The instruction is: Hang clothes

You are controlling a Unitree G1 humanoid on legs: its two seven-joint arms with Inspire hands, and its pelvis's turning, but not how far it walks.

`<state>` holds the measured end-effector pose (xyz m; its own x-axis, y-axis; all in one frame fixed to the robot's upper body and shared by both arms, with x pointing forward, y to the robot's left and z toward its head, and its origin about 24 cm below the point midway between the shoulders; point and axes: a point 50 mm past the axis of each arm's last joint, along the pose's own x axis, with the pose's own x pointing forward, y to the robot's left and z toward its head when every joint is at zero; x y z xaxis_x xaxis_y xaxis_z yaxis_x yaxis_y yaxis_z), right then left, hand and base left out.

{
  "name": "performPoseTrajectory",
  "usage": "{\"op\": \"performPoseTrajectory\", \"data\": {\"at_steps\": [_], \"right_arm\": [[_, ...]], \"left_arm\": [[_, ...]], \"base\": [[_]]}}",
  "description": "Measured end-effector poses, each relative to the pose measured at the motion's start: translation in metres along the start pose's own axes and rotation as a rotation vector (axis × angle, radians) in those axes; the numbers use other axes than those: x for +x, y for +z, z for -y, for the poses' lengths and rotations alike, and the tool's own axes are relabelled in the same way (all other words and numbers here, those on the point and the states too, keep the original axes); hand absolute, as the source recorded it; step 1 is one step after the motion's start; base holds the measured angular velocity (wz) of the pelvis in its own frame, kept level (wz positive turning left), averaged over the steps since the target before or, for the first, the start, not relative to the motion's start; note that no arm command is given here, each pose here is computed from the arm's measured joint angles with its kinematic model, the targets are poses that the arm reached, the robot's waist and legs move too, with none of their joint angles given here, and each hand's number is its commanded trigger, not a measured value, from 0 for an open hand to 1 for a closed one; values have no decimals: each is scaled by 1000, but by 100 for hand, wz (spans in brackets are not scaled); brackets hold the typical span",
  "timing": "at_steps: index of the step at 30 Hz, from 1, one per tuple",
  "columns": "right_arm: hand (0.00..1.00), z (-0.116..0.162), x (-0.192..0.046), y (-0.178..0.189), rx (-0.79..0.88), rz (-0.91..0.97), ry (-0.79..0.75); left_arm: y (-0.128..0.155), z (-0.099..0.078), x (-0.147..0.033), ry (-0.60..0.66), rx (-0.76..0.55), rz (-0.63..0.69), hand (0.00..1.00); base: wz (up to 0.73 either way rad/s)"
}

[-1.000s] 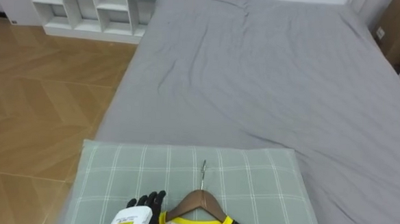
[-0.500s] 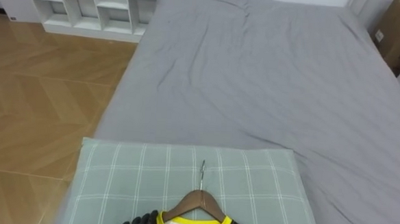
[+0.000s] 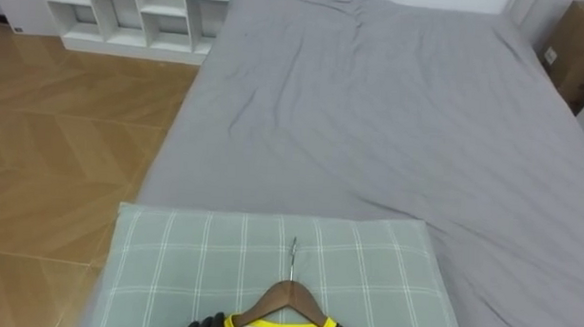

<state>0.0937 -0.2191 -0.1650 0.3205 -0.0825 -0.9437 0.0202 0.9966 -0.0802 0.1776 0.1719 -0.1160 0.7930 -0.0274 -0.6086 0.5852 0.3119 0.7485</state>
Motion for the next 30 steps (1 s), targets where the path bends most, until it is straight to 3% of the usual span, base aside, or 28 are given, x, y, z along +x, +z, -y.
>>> {"op": "performPoseTrajectory", "data": {"at_steps": [10,19,21,22,23,24,25,30], "right_arm": [[0,-2,0,1,-46,1,-16],[0,-5,1,2,-51,3,12],[0,-5,1,2,-52,3,12],[0,-5,1,2,-52,4,12],[0,-5,1,2,-53,5,14],[0,-6,1,3,-53,6,15],[0,-7,1,3,-52,7,18],[0,-11,1,5,-62,9,29]], "left_arm": [[0,6,4,22,-54,-29,0],[-1,1,8,67,-134,-66,0],[0,2,8,76,-180,-81,21],[0,2,9,85,-200,-88,53],[-1,2,9,91,-213,-93,76],[-2,1,9,98,-217,-95,85],[-2,0,9,113,-224,-98,100],[-1,-11,14,205,-274,-118,100]], "base": [[-5],[-3],[-7],[-5],[-5],[-3],[0],[0]]}}
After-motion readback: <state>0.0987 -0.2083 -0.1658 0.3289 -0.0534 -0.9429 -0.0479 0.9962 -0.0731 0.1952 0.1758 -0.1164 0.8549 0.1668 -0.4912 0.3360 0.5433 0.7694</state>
